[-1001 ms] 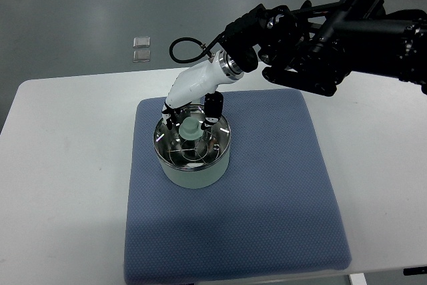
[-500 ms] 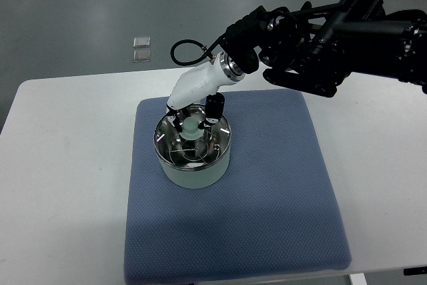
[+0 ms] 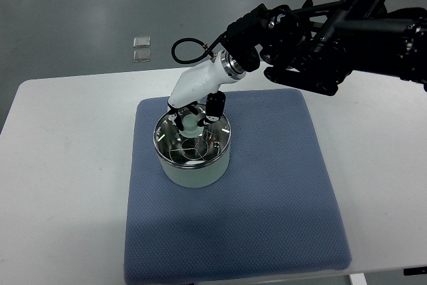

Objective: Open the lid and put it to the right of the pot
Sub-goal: 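Lift the glass lid up out of the saucepan with the right hand, then carry the lid beside the saucepan and lower it onto the mat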

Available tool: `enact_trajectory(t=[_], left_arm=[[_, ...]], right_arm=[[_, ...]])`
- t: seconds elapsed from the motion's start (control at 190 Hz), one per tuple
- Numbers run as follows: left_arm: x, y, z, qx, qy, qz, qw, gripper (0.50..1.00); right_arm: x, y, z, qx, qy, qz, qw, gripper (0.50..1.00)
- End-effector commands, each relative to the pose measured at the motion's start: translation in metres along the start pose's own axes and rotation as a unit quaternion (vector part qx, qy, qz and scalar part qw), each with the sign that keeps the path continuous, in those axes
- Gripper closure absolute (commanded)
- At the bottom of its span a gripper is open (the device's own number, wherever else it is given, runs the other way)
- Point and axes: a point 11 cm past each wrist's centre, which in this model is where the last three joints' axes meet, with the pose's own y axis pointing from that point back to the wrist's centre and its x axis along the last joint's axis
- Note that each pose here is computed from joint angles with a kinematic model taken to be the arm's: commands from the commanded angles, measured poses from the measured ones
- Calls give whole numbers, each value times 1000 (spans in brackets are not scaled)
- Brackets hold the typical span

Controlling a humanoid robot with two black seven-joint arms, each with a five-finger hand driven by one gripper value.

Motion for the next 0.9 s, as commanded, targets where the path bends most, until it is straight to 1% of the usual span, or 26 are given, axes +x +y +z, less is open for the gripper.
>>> enact_trajectory(t=[0.0, 0.637, 0.801, 0.895], left_arm=[[0, 0, 1, -1, 0, 0, 1000, 500], [0, 0, 1, -1, 0, 0, 1000, 500], [0, 0, 0, 0, 0, 0, 1000, 500], [0, 0, 1, -1, 0, -1, 1000, 500]], right_arm=[[0, 1, 1, -1, 0, 1, 1000, 1000], [5, 10, 8, -7, -14, 20, 1000, 1000], [4, 18, 14, -14, -21, 28, 999, 1000], [3, 29, 23, -23, -29, 37, 999, 1000]])
